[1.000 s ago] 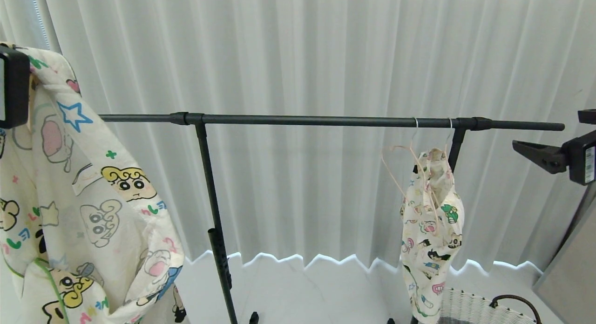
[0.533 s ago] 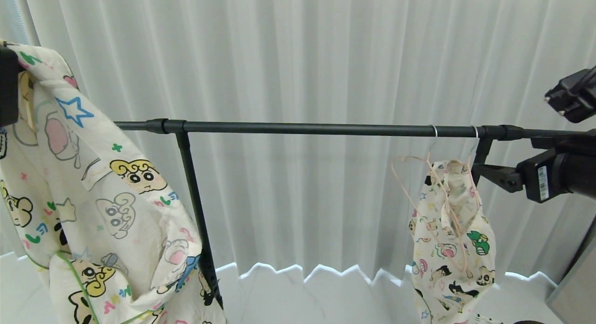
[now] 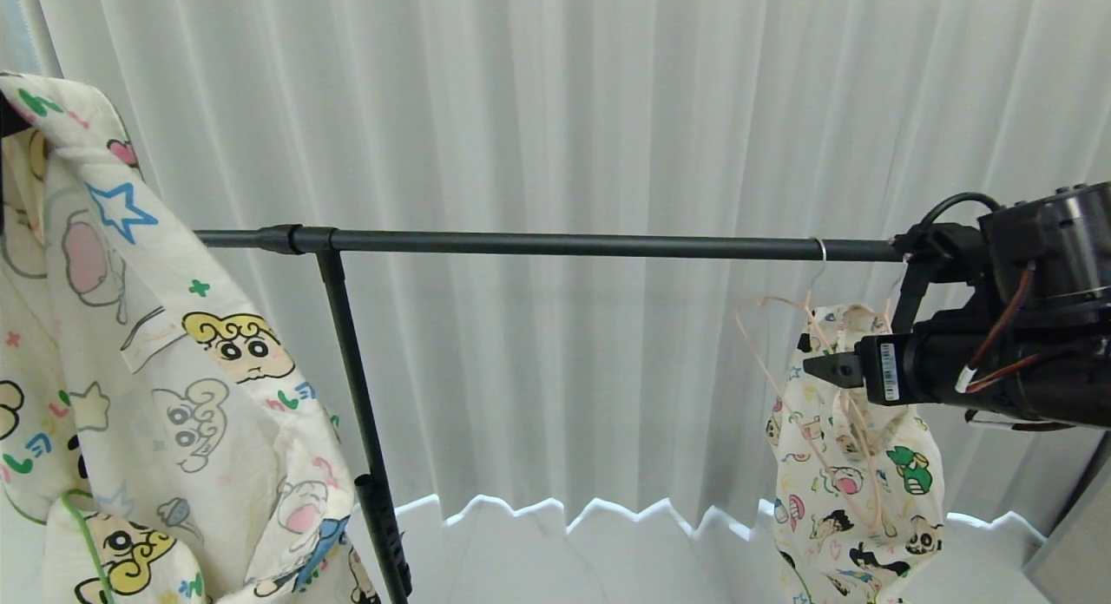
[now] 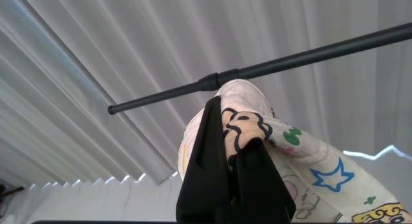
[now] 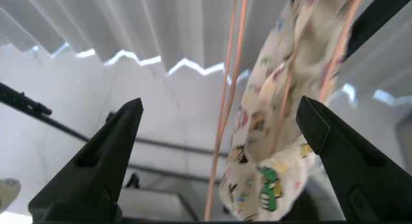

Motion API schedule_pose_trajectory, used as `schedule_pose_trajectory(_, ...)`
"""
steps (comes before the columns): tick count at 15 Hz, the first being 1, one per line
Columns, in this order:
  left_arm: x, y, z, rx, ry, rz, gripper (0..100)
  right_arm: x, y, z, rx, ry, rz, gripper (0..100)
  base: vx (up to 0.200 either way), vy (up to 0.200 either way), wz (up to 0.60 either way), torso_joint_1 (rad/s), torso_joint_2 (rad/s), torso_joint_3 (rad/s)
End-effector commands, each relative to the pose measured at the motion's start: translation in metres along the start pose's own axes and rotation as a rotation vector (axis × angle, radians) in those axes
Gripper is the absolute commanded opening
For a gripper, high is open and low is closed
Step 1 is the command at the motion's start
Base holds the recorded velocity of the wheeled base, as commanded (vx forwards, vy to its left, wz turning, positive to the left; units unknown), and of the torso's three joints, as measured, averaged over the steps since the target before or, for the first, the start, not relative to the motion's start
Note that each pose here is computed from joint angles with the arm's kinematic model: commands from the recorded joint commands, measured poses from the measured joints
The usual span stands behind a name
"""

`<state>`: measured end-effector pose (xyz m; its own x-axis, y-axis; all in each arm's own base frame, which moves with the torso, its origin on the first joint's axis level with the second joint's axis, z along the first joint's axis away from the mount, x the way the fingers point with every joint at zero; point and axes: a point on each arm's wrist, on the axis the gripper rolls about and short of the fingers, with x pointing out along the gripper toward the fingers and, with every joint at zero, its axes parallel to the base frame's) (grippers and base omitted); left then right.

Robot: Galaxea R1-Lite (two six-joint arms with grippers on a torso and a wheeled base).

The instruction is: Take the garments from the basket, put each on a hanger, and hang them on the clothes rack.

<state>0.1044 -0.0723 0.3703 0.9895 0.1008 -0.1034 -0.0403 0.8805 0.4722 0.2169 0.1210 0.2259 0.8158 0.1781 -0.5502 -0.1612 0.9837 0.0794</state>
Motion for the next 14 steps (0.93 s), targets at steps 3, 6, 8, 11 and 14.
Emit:
schedule_pose_trajectory(3,0.002,-0.005,-0.004,0.019,0.016,-0.007,0,0.041,0.009,-0.008,0.049,0.129,-0.046,100,0.0,0.0,0.0,0.0,0.0,0.0)
schedule_pose_trajectory(6,0.003,-0.005,-0.005,0.022,0.018,-0.008,0,0.056,0.01,-0.012,0.106,0.169,-0.075,100,0.0,0.0,0.0,0.0,0.0,0.0)
schedule_pose_trajectory(8,0.004,-0.007,-0.005,0.026,0.021,-0.009,0,0.062,0.01,-0.016,0.117,0.198,-0.098,100,0.0,0.0,0.0,0.0,0.0,0.0)
schedule_pose_trajectory(11,0.003,-0.006,-0.005,0.025,0.02,-0.009,0,0.071,0.01,-0.021,0.119,0.218,-0.132,100,0.0,0.0,0.0,0.0,0.0,0.0)
schedule_pose_trajectory(14,0.004,-0.007,-0.005,0.026,0.021,-0.009,0,0.077,0.01,-0.022,0.119,0.222,-0.151,0,0.0,0.0,0.0,0.0,0.0,0.0)
